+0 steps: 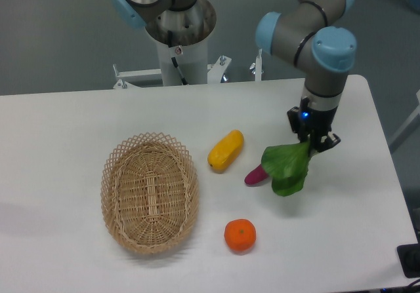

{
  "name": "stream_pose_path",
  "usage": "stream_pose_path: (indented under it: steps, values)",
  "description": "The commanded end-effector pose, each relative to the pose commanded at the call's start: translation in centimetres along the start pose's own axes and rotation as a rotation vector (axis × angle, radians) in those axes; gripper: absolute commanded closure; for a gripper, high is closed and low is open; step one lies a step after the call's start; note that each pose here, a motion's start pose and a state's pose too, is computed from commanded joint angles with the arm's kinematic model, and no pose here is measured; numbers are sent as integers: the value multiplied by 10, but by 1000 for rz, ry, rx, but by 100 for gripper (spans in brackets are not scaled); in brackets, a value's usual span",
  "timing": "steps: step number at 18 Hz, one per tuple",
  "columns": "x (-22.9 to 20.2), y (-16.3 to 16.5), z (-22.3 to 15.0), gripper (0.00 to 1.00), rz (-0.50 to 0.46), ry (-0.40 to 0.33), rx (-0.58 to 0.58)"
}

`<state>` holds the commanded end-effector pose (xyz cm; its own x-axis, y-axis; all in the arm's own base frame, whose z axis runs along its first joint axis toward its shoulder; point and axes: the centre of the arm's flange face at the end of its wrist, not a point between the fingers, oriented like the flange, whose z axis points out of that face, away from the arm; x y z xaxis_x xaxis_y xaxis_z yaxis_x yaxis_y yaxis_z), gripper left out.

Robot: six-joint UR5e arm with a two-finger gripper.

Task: Place the green vegetable on the table
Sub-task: 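Lower the held green bok choy onto the table beside the purple sweet potato, then open the gripper to release the bok choy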

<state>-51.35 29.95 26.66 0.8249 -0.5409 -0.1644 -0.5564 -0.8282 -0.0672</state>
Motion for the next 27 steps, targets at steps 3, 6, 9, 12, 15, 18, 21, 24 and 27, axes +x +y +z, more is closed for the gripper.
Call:
stream_pose_path:
  steps: [3,6,9,12,15,18,21,24,27]
  values:
    - [0,13,14,69,29,13,2]
    - [7,15,26,68,24,32,8]
    - [12,15,32,67,21,46,12]
    - [15,19,35,61,12,53,14]
    - [16,19,37,50,6,57,15]
    - [13,19,35,10,6,51,15]
    - [13,18,34,0,4,33,10]
    - [9,13,24,0,-5,10,2]
    - [-5,7,-5,0,-76,-43,-21]
